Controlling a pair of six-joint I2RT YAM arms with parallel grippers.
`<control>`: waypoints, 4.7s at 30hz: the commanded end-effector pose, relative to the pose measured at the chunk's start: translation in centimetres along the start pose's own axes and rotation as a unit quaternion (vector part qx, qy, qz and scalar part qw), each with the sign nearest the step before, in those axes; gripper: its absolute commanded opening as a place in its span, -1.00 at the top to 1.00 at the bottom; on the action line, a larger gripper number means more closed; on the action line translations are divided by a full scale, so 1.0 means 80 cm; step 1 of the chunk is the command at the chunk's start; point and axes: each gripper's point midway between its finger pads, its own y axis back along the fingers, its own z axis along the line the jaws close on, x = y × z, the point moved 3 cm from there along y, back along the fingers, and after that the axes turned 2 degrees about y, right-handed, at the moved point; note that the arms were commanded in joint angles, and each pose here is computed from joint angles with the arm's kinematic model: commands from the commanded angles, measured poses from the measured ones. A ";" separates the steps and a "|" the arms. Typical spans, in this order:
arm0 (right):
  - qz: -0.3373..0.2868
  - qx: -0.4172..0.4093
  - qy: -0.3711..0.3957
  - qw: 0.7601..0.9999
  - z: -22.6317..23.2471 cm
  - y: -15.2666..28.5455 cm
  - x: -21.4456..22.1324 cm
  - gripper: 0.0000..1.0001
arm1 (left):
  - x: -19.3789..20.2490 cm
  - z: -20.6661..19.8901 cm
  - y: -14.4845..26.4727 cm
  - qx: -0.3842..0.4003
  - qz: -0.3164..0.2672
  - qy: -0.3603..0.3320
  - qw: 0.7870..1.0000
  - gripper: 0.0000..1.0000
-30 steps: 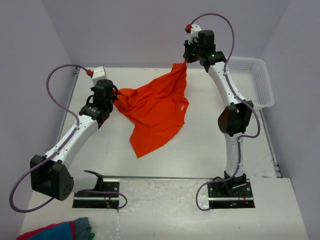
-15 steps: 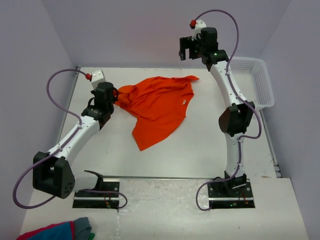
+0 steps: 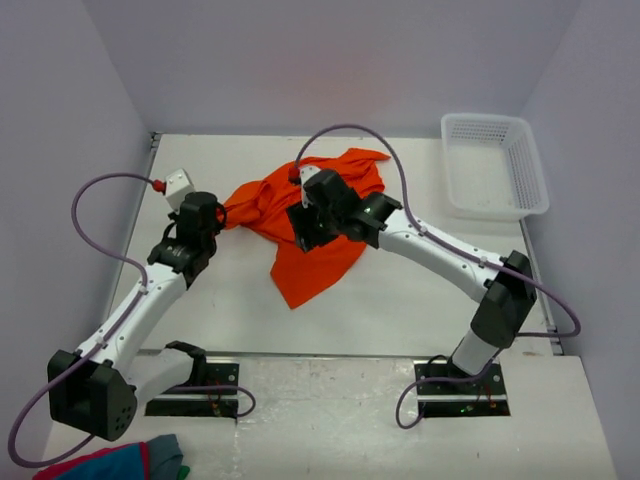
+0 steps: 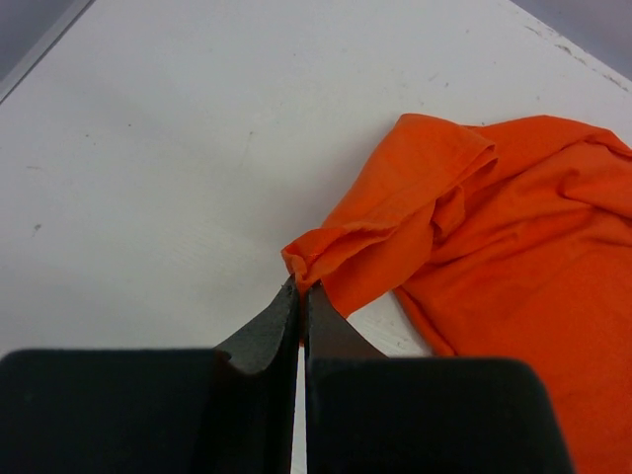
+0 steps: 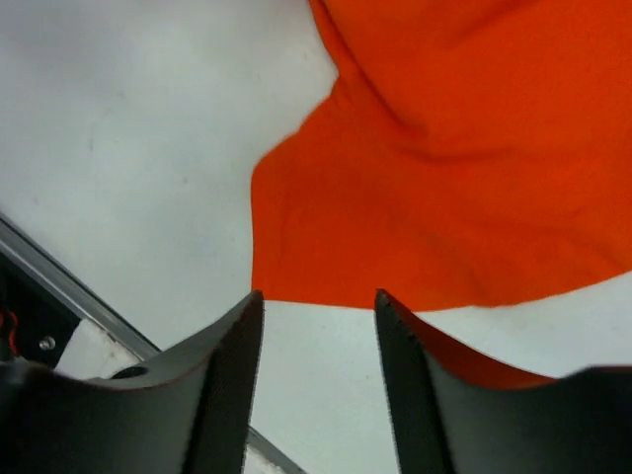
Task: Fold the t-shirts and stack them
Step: Flatten out the tshirt
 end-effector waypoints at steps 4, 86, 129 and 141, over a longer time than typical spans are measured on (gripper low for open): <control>0.097 0.008 -0.040 0.994 -0.004 -0.064 0.100 0.28 | -0.011 0.013 0.014 -0.011 -0.016 0.029 0.999 1.00; 0.252 0.075 0.010 0.965 0.034 -0.139 0.302 -0.05 | 0.050 0.034 0.023 0.026 0.012 0.082 0.996 -0.90; 0.414 0.052 0.071 0.906 0.023 -0.094 0.371 0.44 | -0.004 0.005 0.056 0.099 -0.023 0.125 0.987 -0.96; 0.276 0.147 0.056 0.948 0.006 -0.068 0.286 1.00 | 0.047 0.010 0.023 0.063 0.038 0.077 0.994 -0.87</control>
